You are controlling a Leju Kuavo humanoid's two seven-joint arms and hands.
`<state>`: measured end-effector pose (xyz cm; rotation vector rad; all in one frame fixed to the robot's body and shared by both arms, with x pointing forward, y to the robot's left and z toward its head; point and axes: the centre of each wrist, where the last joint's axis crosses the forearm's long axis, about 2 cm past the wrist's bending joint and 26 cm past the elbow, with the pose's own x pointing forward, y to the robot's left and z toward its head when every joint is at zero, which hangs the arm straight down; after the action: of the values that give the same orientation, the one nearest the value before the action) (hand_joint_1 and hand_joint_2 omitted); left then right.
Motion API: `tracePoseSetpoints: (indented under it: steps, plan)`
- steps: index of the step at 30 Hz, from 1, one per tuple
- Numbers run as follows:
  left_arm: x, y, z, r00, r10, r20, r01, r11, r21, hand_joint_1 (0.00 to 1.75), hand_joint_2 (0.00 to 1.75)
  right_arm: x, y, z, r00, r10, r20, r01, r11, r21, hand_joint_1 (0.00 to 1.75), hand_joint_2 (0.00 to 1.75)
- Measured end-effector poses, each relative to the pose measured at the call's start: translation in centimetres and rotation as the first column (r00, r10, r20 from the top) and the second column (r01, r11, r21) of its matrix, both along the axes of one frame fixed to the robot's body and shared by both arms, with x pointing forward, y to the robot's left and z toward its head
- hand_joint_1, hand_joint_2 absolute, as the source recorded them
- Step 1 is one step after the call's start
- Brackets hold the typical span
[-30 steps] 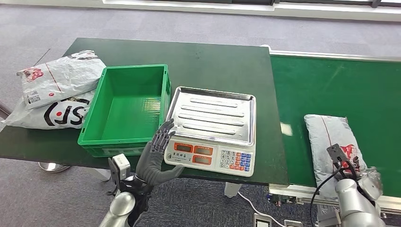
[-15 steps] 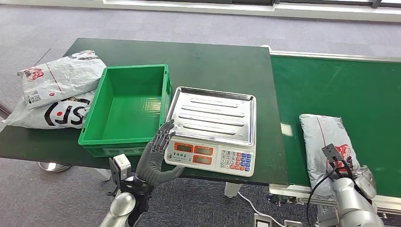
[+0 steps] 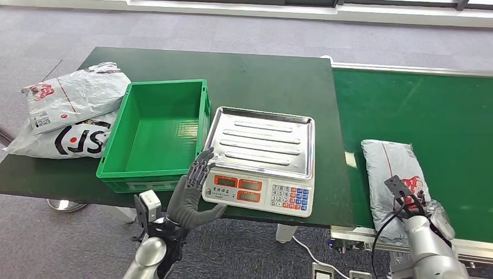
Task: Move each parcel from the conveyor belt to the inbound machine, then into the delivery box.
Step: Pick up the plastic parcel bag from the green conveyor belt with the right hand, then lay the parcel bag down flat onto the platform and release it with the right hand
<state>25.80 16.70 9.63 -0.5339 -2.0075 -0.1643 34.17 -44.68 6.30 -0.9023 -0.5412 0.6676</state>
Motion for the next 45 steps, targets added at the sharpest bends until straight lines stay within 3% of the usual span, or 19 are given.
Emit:
tracePoseSetpoints:
  steps: [17, 19, 23, 25, 27, 30, 35, 38, 41, 43, 45]
  plan:
    - [-1.4, 1.0, 0.1, 0.999, 0.041, 0.007, -0.041, 0.999, -0.012, 0.0, 1.75, 1.8, 3.2, 2.1, 0.938, 0.094, 0.333, -0.114, 0.993, 0.04, 1.75, 1.75]
    - [-1.5, 1.1, 0.1, 0.999, 0.043, 0.01, -0.043, 0.999, -0.013, 0.0, 1.75, 2.0, 3.6, 2.6, 0.882, 0.101, 0.46, -0.122, 0.992, 0.016, 1.75, 1.75]
    - [-1.6, 1.2, 0.2, 0.999, 0.046, 0.017, -0.046, 0.999, -0.016, 0.0, 1.75, 2.4, 4.7, 4.7, 0.7, 0.126, 0.703, -0.142, 0.989, -0.036, 1.75, 1.75]
    - [-1.6, 1.2, 0.3, 0.999, 0.049, 0.02, -0.048, 0.999, -0.018, 0.0, 1.75, 2.3, 5.4, 5.5, 0.585, 0.145, 0.798, -0.164, 0.985, -0.059, 1.75, 1.75]
    - [-1.6, 1.2, 0.3, 0.998, 0.051, 0.022, -0.051, 0.998, -0.021, 0.0, 1.75, 1.9, 6.1, 6.4, 0.435, 0.162, 0.886, -0.179, 0.98, -0.092, 1.75, 1.75]
    - [-1.4, 1.1, 0.4, 0.998, 0.052, 0.026, -0.051, 0.998, -0.024, 0.0, 1.75, 1.1, 7.3, 8.0, 0.235, 0.191, 0.953, -0.178, 0.972, -0.151, 1.75, 1.75]
    - [-1.1, 1.0, 0.5, 0.998, 0.049, 0.032, -0.048, 0.998, -0.03, 0.0, 1.75, -0.4, 9.2, 9.9, 0.041, 0.213, 0.976, -0.232, 0.952, -0.198, 1.75, 1.75]
    - [-0.9, 0.9, 0.6, 0.998, 0.046, 0.033, -0.045, 0.998, -0.033, 0.0, 1.75, -1.2, 10.8, 10.9, -0.023, 0.218, 0.976, -0.297, 0.93, -0.215, 1.75, 1.75]
    - [-0.8, 0.8, 0.6, 0.998, 0.043, 0.035, -0.042, 0.999, -0.035, 0.0, 1.75, -1.7, 12.0, 11.5, -0.051, 0.187, 0.981, -0.387, 0.902, -0.192, 1.75, 1.75]
    - [-0.6, 0.8, 0.6, 0.998, 0.039, 0.039, -0.038, 0.999, -0.036, 0.0, 1.75, -2.0, 13.0, 11.6, -0.046, 0.139, 0.989, -0.517, 0.844, -0.143, 1.75, 1.75]
    - [-0.4, 0.8, 0.6, 0.998, 0.037, 0.045, -0.035, 0.999, -0.04, 0.0, 1.75, -2.4, 14.3, 11.4, -0.006, 0.132, 0.991, -0.638, 0.763, -0.105, 1.75, 1.75]
